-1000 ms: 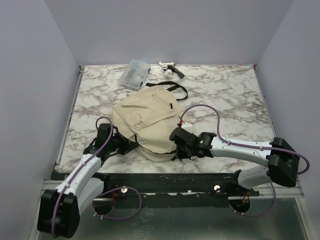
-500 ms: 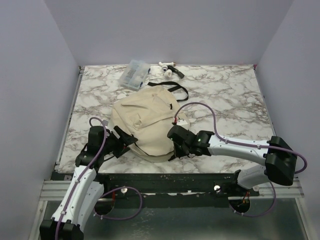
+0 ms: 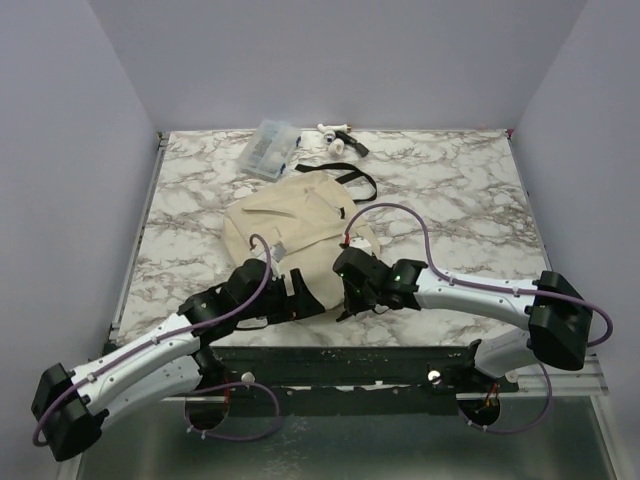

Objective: Pack the student bag
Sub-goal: Zip the student bag at the center of the board.

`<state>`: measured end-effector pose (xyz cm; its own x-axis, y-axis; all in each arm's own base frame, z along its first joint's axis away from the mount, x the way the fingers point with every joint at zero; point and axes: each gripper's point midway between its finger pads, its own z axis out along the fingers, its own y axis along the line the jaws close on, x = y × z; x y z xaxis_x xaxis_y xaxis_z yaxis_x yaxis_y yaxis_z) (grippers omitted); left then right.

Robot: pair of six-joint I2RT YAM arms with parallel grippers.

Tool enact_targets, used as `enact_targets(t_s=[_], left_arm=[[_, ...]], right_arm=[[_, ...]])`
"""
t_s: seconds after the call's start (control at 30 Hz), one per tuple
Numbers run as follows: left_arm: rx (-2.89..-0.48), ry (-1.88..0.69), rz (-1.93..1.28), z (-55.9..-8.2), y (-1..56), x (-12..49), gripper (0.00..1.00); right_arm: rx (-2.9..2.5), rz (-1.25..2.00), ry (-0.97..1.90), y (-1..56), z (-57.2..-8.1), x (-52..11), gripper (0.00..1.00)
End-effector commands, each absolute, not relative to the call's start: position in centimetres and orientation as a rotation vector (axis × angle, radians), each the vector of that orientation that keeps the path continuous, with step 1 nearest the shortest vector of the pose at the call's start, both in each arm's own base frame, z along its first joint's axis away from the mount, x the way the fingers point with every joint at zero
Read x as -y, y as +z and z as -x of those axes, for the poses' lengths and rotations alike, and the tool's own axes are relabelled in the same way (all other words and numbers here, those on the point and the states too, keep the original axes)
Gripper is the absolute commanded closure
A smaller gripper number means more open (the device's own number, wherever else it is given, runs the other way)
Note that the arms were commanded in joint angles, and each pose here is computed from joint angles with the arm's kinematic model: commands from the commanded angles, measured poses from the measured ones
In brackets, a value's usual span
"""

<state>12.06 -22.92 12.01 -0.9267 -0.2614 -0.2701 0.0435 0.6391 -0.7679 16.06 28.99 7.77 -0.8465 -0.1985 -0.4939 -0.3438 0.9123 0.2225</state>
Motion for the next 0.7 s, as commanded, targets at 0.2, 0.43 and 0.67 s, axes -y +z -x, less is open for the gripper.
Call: enact_targets(t_s=[0.2,0.43,0.67], left_arm=[[-2.070,-0.597,-0.455,-15.3,14.6,25.9,0.20],[-1.954,-0.333,-0.704,-15.2,12.0,26.9,0.22],[-1.971,-0.165,-0.715,-16.1,9.6,27.4,0.30]], right_arm=[[-2.545,0.322,0.598,9.7,-15.8,-30.1,1.00],[-2.546,0.297,0.593,10.0,-15.7,-29.8,1.00],[-2.563,0.313,0.581,10.1,-15.4,-29.4,1.00]])
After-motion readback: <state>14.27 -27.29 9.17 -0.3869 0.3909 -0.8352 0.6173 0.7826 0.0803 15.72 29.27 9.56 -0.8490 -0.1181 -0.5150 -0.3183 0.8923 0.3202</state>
